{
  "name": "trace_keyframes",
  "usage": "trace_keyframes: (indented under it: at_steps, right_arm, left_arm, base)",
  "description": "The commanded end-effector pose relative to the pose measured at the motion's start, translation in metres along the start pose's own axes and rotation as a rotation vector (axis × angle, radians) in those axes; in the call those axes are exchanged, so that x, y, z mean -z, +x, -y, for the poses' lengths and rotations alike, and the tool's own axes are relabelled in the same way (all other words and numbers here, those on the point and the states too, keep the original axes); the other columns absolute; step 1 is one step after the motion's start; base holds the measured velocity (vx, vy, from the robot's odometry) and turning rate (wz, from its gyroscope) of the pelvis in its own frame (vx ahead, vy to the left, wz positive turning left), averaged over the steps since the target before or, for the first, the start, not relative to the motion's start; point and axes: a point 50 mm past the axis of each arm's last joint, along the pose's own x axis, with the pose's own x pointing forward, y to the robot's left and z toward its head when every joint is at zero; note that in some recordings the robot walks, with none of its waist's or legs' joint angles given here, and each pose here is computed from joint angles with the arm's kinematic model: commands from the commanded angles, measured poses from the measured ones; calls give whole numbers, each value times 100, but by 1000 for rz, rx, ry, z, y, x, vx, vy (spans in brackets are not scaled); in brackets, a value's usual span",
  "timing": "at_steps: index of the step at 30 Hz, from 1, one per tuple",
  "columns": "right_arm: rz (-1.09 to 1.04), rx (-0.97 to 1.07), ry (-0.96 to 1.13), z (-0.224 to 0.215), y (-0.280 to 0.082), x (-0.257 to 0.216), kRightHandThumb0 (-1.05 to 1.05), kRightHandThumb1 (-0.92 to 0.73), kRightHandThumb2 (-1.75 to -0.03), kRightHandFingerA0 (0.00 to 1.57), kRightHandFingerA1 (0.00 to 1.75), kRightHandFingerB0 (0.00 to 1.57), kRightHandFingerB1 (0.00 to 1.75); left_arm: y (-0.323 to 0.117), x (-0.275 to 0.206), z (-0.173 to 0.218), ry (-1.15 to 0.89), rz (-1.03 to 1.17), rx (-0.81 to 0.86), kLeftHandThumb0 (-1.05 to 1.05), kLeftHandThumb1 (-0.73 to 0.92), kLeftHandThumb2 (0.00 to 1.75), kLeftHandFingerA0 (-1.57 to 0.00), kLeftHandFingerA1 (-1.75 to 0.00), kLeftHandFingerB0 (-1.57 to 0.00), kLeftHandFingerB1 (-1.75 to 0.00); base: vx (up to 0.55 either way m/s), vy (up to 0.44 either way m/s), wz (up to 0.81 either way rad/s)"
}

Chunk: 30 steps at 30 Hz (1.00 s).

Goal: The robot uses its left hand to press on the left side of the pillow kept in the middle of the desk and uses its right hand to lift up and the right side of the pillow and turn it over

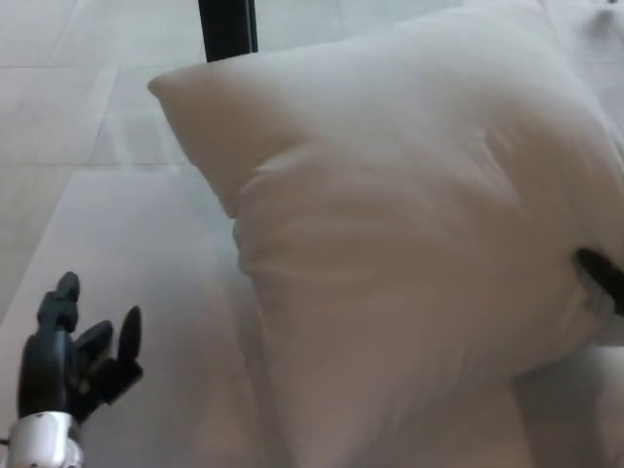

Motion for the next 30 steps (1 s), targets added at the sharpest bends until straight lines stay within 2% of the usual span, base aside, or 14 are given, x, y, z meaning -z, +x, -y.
trace_keyframes:
  at_steps: [1, 6, 7, 9, 12, 13, 14, 15, 16, 17, 18, 20, 21, 30]
  right_arm:
    - [6, 272, 312, 140, -52, 51, -65, -47, -84, 54, 66, 44, 50]
    - [-6, 449, 406, 183, -72, 70, -62, -58, -58, 62, 59, 54, 36]
    - [-13, 481, 403, 189, -75, 72, -66, -47, -87, 59, 66, 46, 50]
    - [-5, 514, 428, 197, -81, 74, -71, -59, -59, 55, 62, 47, 35]
    - [-19, 583, 523, 215, -93, 81, -95, -64, -102, 2, 36, 11, 33]
    - [-55, 603, 557, 217, -95, 84, -96, -77, -69, 0, 36, 0, 31]
    - [-56, 603, 555, 217, -95, 84, -96, -77, -69, 0, 36, 0, 31]
    - [-59, 554, 545, 215, -97, 89, -105, -64, -112, 0, 25, 0, 6]
    - [-93, 532, 532, 214, -97, 91, -105, -80, -70, 19, 55, 0, 6]
    - [-110, 528, 523, 215, -99, 93, -105, -80, -70, 19, 55, 0, 6]
    - [-124, 494, 507, 213, -99, 94, -105, -68, -119, 5, 40, 0, 14]
    - [-113, 449, 497, 209, -98, 95, -105, -70, -123, 8, 21, 0, 6]
    - [-82, 323, 404, 204, -96, 91, -105, -73, -128, 0, 20, 0, 11]
    - [-14, 10, 270, 169, -83, 51, -105, -69, -125, 2, 26, 0, 26]
  left_arm:
    - [-17, -8, -99, -124, -87, 53, -69, 74, 62, -27, -48, 0, -24]
    - [-27, 0, -128, -173, -99, -31, -71, 70, 62, -35, -48, -7, -27]
    - [-27, 2, -131, -178, -108, -45, -74, 54, 92, -30, -56, -4, -37]
    - [-30, 3, -137, -175, -110, -66, -73, 55, 92, -30, -56, -4, -36]
    - [-38, 10, -155, -227, -133, -127, -72, 68, 61, -34, -47, -7, -27]
    - [-41, 12, -158, -220, -143, -139, -74, 54, 92, -28, -55, -5, -34]
    - [-41, 13, -158, -221, -148, -138, -74, 54, 92, -28, -55, -5, -34]
    - [-47, 18, -162, -244, -152, -142, -74, 55, 91, -25, -56, -4, -36]
    - [-49, 21, -163, -242, -162, -150, -72, 54, 91, -27, -57, -4, -35]
    - [-50, 24, -164, -241, -172, -151, -72, 54, 91, -27, -57, -4, -35]
    - [-54, 29, -165, -234, -187, -150, -73, 54, 92, -25, -58, -2, -31]
    - [-60, 36, -170, -235, -205, -156, -71, 68, 61, -29, -50, -5, -30]
    - [-65, 43, -173, -238, -234, -168, -74, 53, 91, -23, -56, -2, -29]
    - [-74, 57, -179, -254, -278, -158, -69, 52, 90, -17, -55, -3, -23]
  base:
    - [0, 0, 0]
    - [0, 0, 0]
    - [0, 0, 0]
    - [0, 0, 0]
    - [0, 0, 0]
    - [0, 0, 0]
    - [0, 0, 0]
    - [0, 0, 0]
    - [0, 0, 0]
    - [0, 0, 0]
    - [0, 0, 0]
    - [0, 0, 0]
    - [0, 0, 0]
    - [0, 0, 0]
